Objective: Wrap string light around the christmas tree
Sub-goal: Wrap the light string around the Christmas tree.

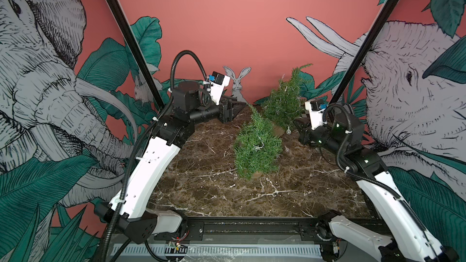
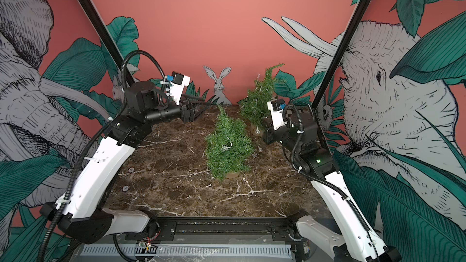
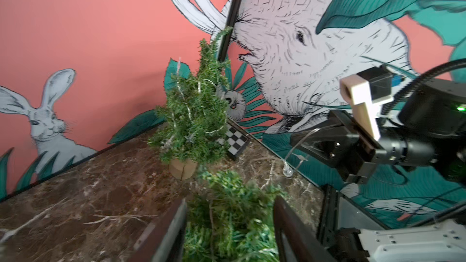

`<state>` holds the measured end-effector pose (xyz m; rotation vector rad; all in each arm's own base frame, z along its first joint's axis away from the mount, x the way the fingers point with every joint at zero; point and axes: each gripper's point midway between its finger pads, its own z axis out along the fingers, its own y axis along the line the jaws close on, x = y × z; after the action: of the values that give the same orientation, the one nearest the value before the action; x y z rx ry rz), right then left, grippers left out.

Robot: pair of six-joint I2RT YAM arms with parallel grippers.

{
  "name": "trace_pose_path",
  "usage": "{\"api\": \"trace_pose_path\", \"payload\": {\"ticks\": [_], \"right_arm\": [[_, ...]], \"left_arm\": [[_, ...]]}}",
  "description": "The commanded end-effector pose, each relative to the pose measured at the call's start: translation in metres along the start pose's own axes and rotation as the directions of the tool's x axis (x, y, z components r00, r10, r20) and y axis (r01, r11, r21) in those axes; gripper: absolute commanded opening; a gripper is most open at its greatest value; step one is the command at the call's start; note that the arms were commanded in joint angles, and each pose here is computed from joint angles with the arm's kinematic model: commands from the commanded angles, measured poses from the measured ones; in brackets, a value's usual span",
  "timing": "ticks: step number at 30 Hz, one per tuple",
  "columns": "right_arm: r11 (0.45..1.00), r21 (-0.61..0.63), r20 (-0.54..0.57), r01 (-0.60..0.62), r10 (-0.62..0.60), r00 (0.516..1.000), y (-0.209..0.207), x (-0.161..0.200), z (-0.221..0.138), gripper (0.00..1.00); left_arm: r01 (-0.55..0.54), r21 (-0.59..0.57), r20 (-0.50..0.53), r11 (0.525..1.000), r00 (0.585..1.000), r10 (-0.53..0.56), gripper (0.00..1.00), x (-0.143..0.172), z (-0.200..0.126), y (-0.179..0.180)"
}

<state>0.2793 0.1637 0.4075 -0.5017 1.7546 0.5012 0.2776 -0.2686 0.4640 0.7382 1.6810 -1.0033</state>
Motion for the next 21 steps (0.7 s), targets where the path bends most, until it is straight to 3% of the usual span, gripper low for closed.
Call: {"api": "trace_pose_path", "payload": {"ticks": [1,5,12,21], "right_arm": [[0.995,-0.103,0.037,-0.006,0.010,0.999,0.022,-0.020,-0.019,0.03],[0.983,-0.178,0.011,-0.044,0.047,0.999,0.036,-0.026,-0.024,0.03],[0.941,-0.325,0.020,-0.092,0.104,0.994,0.064,-0.041,-0.044,0.05],[0.920,-0.370,0.013,-0.127,0.142,0.990,0.074,-0.044,-0.058,0.06]], "left_arm": [[-0.040,0.105,-0.020,0.994,0.999,0.043,0.50,0.016,0.004,-0.032],[-0.122,0.203,-0.035,0.971,0.991,0.132,0.51,0.033,0.007,-0.079],[-0.129,0.273,0.007,0.953,0.991,0.132,0.52,0.047,0.002,-0.118],[-0.168,0.261,0.003,0.951,0.985,0.173,0.59,0.078,0.016,-0.152]]}}
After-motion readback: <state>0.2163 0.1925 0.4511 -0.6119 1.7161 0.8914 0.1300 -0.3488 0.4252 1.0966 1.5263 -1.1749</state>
